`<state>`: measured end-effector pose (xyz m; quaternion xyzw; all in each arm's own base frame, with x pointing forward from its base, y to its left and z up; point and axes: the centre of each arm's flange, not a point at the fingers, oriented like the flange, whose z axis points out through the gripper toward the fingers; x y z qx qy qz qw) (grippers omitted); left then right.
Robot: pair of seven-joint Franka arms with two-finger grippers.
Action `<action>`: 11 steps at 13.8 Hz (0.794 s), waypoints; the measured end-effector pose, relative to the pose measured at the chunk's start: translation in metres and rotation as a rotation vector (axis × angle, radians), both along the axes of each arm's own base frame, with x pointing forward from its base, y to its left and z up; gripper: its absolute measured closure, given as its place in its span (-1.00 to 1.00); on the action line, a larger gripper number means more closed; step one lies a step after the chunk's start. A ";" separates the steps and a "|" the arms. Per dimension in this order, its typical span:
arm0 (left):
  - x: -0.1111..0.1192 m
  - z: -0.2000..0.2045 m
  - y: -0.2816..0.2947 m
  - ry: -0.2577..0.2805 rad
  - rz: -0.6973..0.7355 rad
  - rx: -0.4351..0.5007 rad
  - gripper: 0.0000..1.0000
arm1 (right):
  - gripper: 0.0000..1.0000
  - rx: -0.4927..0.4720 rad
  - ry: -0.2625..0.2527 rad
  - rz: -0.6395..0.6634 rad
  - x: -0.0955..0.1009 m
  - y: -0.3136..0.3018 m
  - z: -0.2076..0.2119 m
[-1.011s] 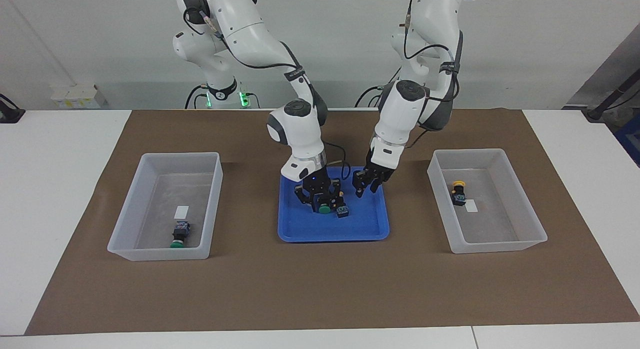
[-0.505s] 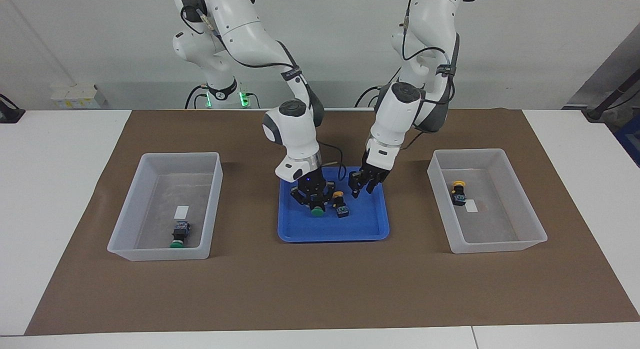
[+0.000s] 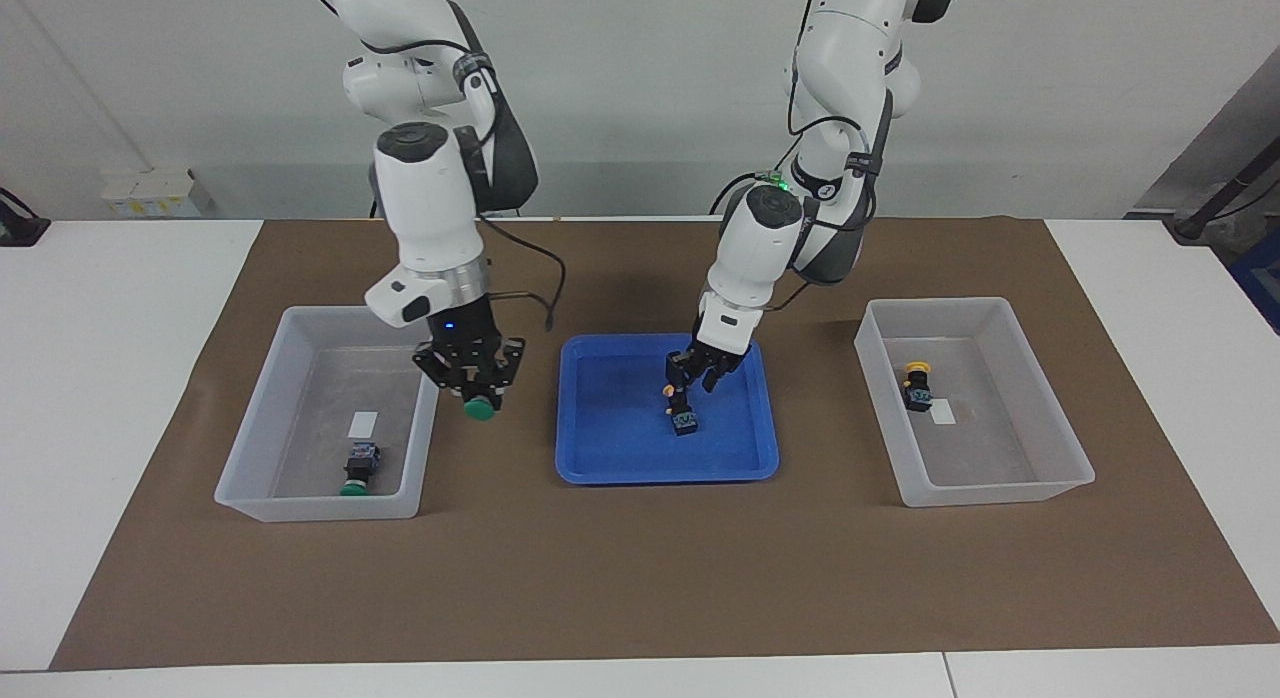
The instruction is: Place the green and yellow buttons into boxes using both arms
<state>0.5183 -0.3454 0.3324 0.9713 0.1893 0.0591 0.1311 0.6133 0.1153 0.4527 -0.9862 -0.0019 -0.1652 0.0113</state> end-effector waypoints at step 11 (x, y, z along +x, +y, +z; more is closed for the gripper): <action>-0.011 -0.033 -0.028 0.006 -0.053 0.047 0.05 | 0.35 -0.022 0.017 -0.008 0.027 -0.178 -0.097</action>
